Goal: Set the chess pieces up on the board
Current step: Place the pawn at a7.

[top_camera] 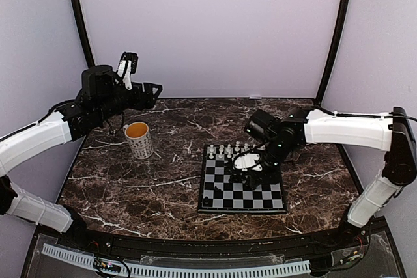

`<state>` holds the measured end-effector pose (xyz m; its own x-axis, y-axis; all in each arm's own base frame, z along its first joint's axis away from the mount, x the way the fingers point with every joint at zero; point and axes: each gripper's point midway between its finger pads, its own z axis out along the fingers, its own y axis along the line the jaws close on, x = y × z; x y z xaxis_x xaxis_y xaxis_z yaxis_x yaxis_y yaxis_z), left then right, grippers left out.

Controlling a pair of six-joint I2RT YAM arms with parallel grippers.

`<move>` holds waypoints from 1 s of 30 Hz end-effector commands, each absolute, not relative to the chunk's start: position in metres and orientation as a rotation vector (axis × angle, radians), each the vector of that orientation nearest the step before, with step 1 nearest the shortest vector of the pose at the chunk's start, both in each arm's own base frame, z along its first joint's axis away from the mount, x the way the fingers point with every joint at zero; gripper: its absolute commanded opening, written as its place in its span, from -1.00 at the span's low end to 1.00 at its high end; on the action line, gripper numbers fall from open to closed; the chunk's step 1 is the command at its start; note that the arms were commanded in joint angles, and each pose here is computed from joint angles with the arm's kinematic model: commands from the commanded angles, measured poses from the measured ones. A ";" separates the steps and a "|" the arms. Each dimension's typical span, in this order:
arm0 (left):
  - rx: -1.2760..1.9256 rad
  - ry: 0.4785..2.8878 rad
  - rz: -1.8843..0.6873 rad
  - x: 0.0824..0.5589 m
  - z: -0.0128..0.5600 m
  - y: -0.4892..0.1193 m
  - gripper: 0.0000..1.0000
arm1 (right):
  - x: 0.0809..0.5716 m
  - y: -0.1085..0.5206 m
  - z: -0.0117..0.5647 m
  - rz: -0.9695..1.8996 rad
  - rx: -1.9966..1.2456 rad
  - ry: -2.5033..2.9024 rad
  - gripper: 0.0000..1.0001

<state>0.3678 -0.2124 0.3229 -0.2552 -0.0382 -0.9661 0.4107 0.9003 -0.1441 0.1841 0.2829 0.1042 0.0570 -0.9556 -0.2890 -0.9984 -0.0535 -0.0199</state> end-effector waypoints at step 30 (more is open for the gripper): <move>0.296 1.824 -0.418 0.377 0.308 -0.218 0.65 | 0.182 0.198 0.050 0.254 -1.874 2.238 -0.89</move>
